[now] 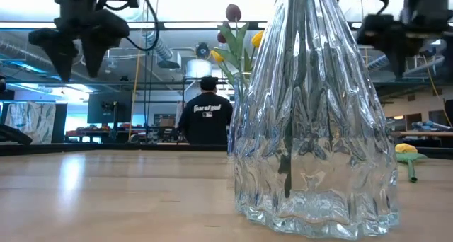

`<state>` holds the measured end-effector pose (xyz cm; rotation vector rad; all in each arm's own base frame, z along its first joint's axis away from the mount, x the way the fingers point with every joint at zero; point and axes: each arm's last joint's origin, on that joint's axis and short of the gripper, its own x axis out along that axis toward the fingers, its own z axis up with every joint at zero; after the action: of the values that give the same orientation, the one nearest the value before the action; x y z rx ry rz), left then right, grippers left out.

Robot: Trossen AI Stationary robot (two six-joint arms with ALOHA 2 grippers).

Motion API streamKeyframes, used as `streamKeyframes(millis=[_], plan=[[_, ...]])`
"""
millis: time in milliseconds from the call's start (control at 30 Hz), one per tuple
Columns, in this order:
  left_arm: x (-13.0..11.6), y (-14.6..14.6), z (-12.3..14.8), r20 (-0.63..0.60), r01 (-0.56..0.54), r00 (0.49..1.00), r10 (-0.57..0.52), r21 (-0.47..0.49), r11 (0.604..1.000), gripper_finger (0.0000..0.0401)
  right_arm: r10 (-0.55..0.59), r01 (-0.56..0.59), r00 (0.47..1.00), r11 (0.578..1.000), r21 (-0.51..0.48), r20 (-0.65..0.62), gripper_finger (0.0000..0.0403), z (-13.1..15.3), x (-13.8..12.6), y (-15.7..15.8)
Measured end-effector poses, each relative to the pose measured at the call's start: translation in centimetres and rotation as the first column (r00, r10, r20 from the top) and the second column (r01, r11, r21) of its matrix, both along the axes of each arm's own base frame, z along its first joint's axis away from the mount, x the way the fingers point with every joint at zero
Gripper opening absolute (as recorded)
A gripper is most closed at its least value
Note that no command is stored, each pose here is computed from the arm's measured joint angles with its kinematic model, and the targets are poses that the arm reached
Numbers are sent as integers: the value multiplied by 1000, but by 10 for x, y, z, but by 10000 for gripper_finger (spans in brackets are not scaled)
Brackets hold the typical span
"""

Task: Sort flowers into vase by color
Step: Put the yellow flower into the pink transparent vase

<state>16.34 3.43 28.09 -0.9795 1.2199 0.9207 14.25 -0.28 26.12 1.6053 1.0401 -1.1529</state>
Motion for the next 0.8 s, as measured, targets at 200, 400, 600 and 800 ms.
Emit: streamKeyframes(millis=[200, 400, 600, 800], plan=[[-3, 1, 0, -30, 90, 996, -89, 55, 994, 330, -342, 352, 932, 933, -73, 124, 306, -42, 17, 18], [-2, 1, 0, -33, 119, 993, -117, 68, 991, 330, -387, 389, 921, 916, -96, 31, 306, -83, 25, 22], [-2, 1, 0, -41, 193, 981, -190, 74, 978, 330, -414, 400, 907, 904, -153, -74, 306, -103, 36, 17], [-3, 1, 0, -52, 223, 974, -220, 56, 973, 330, -412, 391, 900, 907, -158, -144, 304, -119, 44, 17]])
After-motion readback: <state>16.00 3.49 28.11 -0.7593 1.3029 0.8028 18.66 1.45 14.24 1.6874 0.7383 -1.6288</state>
